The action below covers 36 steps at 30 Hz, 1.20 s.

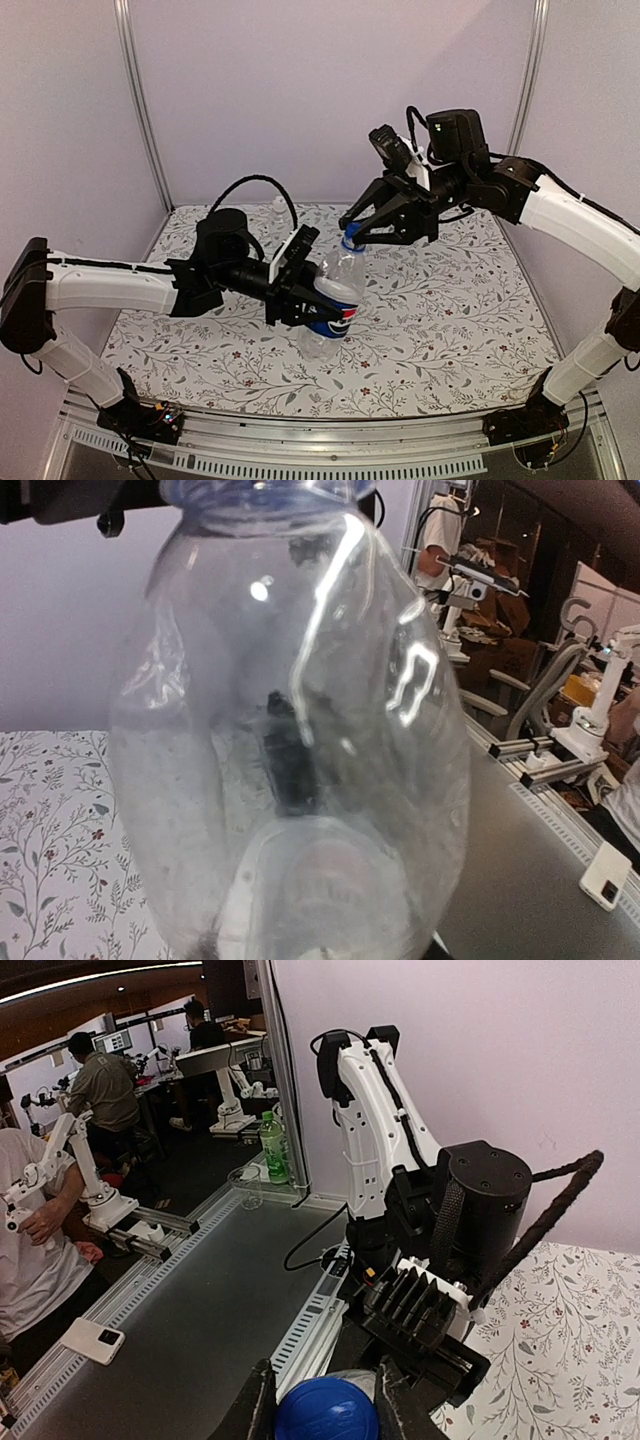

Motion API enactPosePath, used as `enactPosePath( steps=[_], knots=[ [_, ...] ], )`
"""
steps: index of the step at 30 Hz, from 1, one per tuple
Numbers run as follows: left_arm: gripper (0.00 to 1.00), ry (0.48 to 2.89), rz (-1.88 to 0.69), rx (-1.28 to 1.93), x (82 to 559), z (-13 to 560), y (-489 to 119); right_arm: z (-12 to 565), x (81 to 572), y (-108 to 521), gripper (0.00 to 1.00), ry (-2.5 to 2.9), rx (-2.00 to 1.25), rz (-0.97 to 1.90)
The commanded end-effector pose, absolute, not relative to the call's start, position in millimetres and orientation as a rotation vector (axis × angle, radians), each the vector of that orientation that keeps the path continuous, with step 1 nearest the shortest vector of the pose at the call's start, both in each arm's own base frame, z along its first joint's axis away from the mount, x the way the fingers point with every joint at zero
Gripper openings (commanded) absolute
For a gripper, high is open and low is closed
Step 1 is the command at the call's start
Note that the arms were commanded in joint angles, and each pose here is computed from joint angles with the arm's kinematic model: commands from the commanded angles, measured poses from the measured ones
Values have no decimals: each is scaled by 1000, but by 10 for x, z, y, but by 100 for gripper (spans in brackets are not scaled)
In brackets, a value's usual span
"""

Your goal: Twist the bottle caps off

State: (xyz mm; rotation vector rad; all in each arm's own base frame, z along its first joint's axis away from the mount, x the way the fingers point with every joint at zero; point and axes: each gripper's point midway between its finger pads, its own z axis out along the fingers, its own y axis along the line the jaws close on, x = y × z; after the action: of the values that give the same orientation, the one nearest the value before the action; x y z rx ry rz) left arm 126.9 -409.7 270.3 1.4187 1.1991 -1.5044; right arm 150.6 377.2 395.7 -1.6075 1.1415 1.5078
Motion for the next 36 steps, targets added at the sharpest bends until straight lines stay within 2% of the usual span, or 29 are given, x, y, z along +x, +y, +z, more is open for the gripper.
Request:
enactPosePath(
  steps=[1, 9, 14, 20, 27, 32, 36],
  knots=[
    [32, 1093, -1579, 1482, 1136, 2817, -4070, 4206, 1391, 3651, 11, 1003, -1646, 1562],
    [32, 1079, -1665, 1513, 1057, 2811, -4066, 4314, 1356, 3638, 10, 947, -1656, 1586],
    [32, 1101, -1605, 1470, 1145, 2831, -4074, 4308, 1495, 3691, 9, 1032, -1601, 1505],
    [32, 1185, -1429, 1317, 1476, 2917, -4078, 4279, 2000, 3607, 10, 1256, -1373, 1323],
    [33, 1339, -1059, 1007, 2124, 2983, -3900, 4220, 2618, 3051, 10, 1502, -934, 1132],
    [36, 1407, -849, 784, 2521, 3052, -3610, 3901, 2771, 2866, 12, 1618, -800, 1010],
    [37, 1433, -759, 687, 2687, 3072, -3436, 3358, 2926, 2816, 12, 1750, -748, 934]
  ],
)
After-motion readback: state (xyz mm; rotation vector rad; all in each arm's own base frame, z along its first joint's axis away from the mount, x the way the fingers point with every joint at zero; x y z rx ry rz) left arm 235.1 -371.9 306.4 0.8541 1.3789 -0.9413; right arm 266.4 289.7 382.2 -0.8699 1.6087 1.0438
